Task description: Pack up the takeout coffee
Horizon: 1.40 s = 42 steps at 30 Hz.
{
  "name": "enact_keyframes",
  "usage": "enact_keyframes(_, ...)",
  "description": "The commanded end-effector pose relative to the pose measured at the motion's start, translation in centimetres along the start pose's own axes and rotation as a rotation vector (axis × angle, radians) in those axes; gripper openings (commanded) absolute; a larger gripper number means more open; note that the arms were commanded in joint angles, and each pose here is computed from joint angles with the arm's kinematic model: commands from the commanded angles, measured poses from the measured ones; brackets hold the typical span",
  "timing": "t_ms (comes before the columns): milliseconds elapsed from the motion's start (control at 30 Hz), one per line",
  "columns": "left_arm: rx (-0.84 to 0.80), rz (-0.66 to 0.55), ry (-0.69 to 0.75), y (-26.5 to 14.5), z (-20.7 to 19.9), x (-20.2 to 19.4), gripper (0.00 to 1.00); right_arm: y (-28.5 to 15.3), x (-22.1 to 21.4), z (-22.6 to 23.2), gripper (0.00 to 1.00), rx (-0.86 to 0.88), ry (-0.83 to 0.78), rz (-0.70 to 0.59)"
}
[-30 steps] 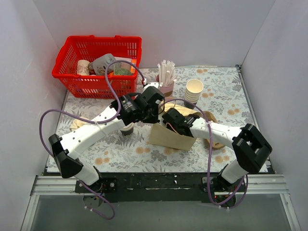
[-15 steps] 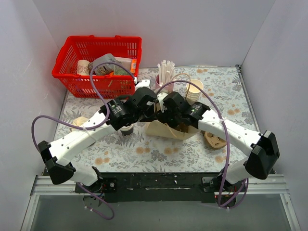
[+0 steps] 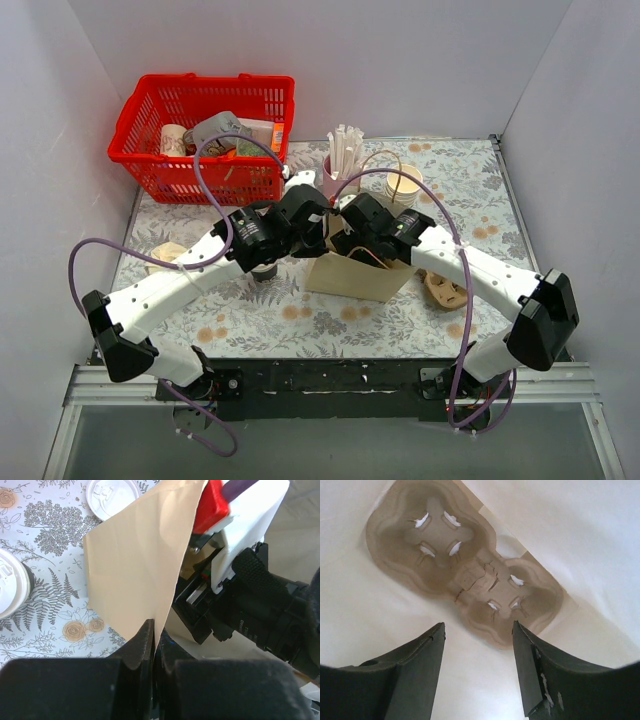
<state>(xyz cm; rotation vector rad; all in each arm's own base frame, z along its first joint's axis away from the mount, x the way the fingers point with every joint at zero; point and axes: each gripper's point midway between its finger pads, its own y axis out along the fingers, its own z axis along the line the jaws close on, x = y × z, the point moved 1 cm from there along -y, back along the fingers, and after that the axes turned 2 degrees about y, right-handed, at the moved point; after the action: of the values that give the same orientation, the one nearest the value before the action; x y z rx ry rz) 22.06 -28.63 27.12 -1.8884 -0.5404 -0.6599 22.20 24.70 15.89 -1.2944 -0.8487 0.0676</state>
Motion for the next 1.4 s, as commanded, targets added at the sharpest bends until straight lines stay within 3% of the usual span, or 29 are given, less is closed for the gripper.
enact_keyframes(0, -0.027, -0.008, -0.011, -0.3, -0.4, 0.1, 0.00, -2.5, 3.3, -0.6, 0.64, -0.012, 0.089, -0.146)
enact_keyframes(233, -0.025, 0.022, -0.024, 0.4, -0.1, -1.0, 0.00, -8.4, 7.8, 4.3, 0.72, 0.345, 0.052, -0.391)
enact_keyframes(367, -0.031, 0.028, -0.030, 0.4, -0.1, -1.2, 0.00, -10.4, 8.3, 4.4, 0.74, 0.373, 0.066, -0.428)
enact_keyframes(533, -0.047, 0.022, -0.035, 0.3, -0.4, -1.1, 0.00, -8.6, 5.2, 2.1, 0.57, 0.224, 0.105, -0.274)
enact_keyframes(667, -0.047, 0.020, -0.038, 0.4, -0.5, -1.0, 0.00, -7.2, 2.1, 2.2, 0.51, 0.246, 0.010, -0.164)
enact_keyframes(900, -0.016, 0.014, -0.050, 0.4, -0.2, -0.7, 0.00, -3.9, -2.7, -0.5, 0.48, 0.102, -0.048, 0.024)
enact_keyframes(1100, -0.093, 0.032, -0.046, 0.2, -1.5, -0.8, 0.00, 0.6, -4.4, 0.2, 0.44, 0.129, -0.050, 0.089)
enact_keyframes(1367, -0.077, 0.010, -0.049, 0.1, -1.3, -0.3, 0.00, 2.8, -8.5, 0.7, 0.40, 0.158, -0.019, 0.231)
